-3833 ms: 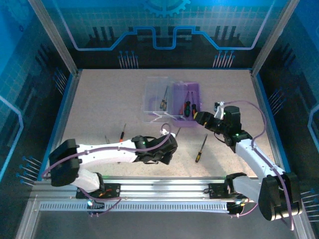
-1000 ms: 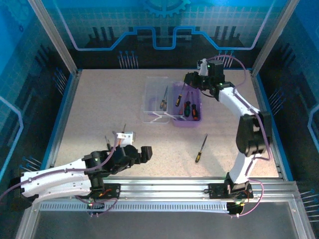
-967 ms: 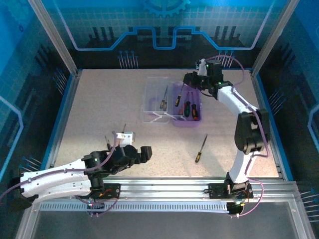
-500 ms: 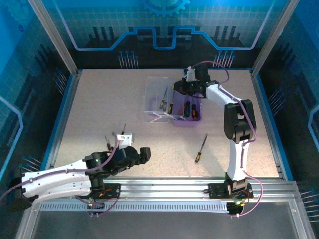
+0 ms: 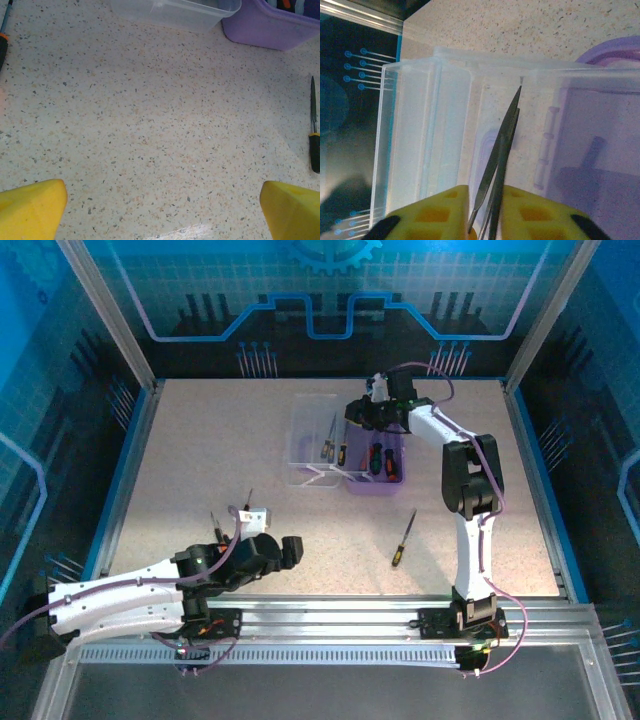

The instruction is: Pack the tool kit

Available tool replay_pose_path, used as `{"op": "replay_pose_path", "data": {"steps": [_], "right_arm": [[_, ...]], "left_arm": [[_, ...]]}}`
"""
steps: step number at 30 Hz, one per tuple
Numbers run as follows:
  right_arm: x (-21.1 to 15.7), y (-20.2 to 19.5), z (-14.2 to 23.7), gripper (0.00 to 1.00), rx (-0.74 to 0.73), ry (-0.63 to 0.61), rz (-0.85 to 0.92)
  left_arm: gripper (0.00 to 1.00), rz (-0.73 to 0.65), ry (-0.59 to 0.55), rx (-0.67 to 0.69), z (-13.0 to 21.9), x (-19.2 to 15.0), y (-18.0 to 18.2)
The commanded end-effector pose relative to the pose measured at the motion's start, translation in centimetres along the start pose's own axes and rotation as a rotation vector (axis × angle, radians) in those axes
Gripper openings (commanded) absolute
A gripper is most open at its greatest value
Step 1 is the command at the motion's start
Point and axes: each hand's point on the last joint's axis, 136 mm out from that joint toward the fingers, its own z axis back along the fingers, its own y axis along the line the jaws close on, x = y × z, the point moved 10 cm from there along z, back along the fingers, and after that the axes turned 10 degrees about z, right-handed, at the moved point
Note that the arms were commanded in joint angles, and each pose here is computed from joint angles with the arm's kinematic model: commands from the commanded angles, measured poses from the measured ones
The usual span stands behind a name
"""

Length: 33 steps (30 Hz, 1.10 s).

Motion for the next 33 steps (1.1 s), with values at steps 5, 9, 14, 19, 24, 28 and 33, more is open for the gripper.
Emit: {"op": "replay_pose_path", "data": {"steps": [5,9,14,19,24,28,33], "right_arm": [[0.6,1.5,1.2,0.33,-0.010,-0.015,0.030],[0.6,1.9,1.9,0.35,-0.034,-0.022,0.040],[0.7,2.9,3.5,0.35,-0.035,-0.059,0.056],[0.4,4.8,6.0,0.35,-0.016,-0.113,0.081],[-1.4,6.2,8.8,0.36,-0.008,-0.181,0.096],[-4.6,6.2,11.2,0.40,-0.068,-0.228,0.083],[-11.2,4.4,14.4,0.47,-0.262,-0.266,0.055]], "left_arm": [[0.99,0.037,-0.014,-0.007,0.0,0.3,-0.2],[0.99,0.035,-0.012,-0.008,0.1,0.4,-0.3],[0.99,0.033,-0.006,-0.016,0.1,0.3,-0.4],[0.99,0.020,0.010,-0.026,0.0,0.4,-1.0],[0.99,-0.003,0.035,-0.022,-0.6,0.4,-2.3],[0.97,-0.066,0.098,0.003,-1.9,0.1,-4.6],[0.89,-0.192,0.227,0.033,-4.6,-0.7,-9.3]]}}
